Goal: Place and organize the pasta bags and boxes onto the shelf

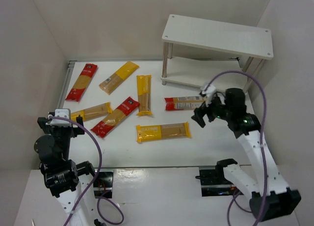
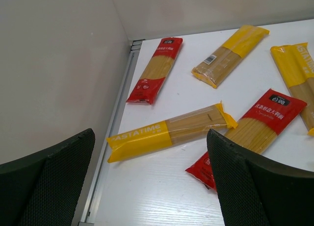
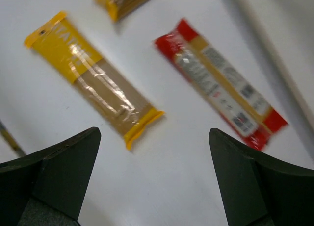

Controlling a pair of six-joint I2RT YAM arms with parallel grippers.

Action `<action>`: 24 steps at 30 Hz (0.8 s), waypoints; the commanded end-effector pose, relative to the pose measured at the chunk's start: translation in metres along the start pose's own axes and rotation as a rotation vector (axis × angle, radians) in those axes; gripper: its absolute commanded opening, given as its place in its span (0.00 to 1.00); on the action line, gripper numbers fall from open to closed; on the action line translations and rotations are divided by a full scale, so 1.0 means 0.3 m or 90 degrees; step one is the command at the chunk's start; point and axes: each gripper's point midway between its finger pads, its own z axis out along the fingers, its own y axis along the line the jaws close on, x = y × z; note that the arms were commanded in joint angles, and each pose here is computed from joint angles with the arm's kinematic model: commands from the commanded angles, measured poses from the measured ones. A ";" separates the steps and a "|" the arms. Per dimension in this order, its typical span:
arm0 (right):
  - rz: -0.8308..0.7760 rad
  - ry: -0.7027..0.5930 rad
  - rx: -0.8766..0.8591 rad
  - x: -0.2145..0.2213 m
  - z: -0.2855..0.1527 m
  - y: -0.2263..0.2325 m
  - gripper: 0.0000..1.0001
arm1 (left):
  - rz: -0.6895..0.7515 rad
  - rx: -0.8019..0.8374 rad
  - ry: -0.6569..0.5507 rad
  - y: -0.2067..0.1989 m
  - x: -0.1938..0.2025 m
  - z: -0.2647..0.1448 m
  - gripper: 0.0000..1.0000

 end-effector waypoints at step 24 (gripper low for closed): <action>-0.479 0.252 -0.340 0.418 0.515 0.376 1.00 | -0.018 -0.054 0.031 0.065 0.021 0.043 1.00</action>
